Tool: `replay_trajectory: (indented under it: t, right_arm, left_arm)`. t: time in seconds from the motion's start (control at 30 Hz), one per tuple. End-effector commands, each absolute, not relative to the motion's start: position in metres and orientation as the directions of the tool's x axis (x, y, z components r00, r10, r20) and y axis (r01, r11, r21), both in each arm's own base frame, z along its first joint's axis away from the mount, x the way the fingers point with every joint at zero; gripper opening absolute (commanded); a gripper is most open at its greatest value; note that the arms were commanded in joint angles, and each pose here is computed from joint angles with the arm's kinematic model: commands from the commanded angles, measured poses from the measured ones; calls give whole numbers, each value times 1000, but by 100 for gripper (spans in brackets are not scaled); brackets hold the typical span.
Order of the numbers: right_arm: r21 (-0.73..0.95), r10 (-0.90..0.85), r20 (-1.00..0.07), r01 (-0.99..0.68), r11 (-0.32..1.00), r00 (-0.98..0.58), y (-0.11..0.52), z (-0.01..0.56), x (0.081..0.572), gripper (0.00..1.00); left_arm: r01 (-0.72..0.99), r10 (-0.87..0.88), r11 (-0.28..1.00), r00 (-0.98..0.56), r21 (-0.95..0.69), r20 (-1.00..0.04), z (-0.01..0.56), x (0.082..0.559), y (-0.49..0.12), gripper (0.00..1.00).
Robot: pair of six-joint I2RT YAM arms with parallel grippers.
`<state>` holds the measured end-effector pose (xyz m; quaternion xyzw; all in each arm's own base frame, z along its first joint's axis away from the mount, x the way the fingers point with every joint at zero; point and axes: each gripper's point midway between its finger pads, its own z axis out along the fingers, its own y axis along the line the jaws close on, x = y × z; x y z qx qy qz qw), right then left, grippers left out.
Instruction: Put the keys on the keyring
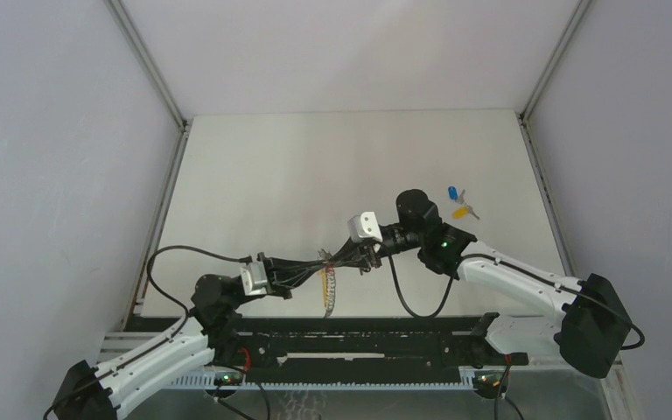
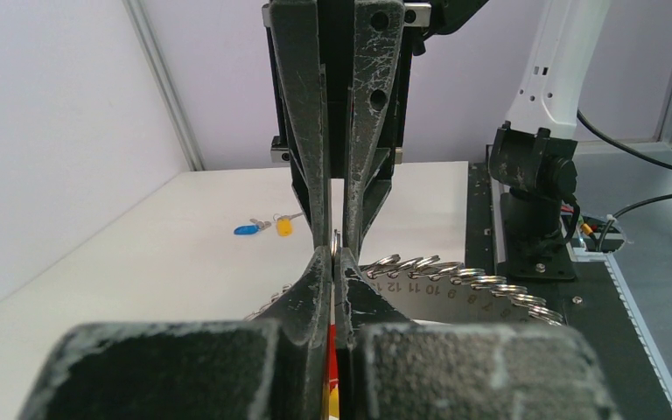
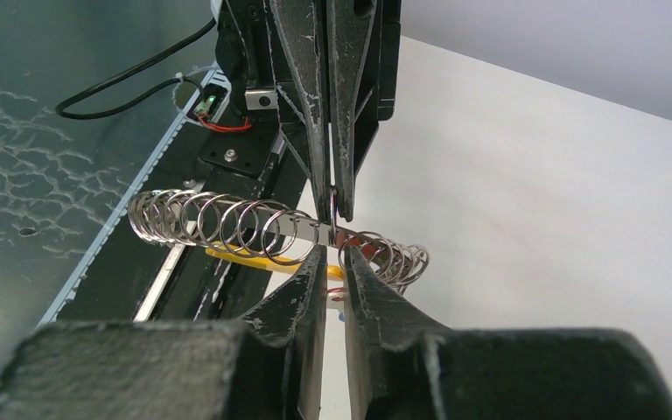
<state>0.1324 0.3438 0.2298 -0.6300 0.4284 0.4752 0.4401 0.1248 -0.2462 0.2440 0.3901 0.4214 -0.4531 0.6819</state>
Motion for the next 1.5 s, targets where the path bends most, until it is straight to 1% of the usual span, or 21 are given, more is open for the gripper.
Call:
replay_trajectory:
  t: [0.0, 0.33, 0.43, 0.5, 0.67, 0.73, 0.87, 0.93, 1.0, 1.23, 1.47]
  right_arm:
    - [-205, -48, -973, -946, -250, 224, 351, 260, 132, 13]
    - [-206, -37, -974, -945, -256, 222, 352, 263, 129, 12]
    - [-204, -43, -974, -945, -255, 222, 352, 262, 130, 7]
    - [-200, -49, -975, -946, -254, 219, 352, 260, 130, 0]
    - [-188, -106, -971, -958, -218, 215, 346, 258, 136, 0]
    - [-187, -139, -966, -963, -196, 216, 343, 258, 139, 0]
    - [-196, -176, -959, -967, -164, 224, 336, 261, 141, 0]
    - [-198, -185, -956, -967, -160, 227, 333, 260, 140, 0]
    - [-199, -192, -954, -967, -160, 229, 332, 261, 139, 0]
    - [-205, -218, -946, -964, -169, 239, 335, 257, 140, 0]
    - [-207, -250, -936, -963, -172, 246, 340, 253, 142, 0]
  left_arm:
    - [940, -317, 299, 262, 167, -912, 253, 125, -244, 0]
    - [942, -311, 292, 257, 165, -915, 252, 126, -245, 0]
    - [942, -314, 292, 256, 164, -914, 253, 125, -245, 0]
    - [942, -315, 292, 257, 164, -914, 253, 125, -245, 0]
    - [936, -304, 320, 250, 148, -920, 249, 130, -243, 1]
    - [931, -277, 333, 248, 149, -928, 246, 133, -242, 4]
    - [921, -226, 358, 248, 156, -942, 241, 138, -240, 15]
    - [916, -218, 368, 249, 157, -943, 240, 139, -239, 23]
    - [915, -217, 371, 253, 160, -943, 241, 140, -238, 26]
    - [925, -222, 342, 250, 165, -942, 245, 136, -242, 33]
    - [935, -237, 310, 250, 171, -939, 250, 131, -245, 34]
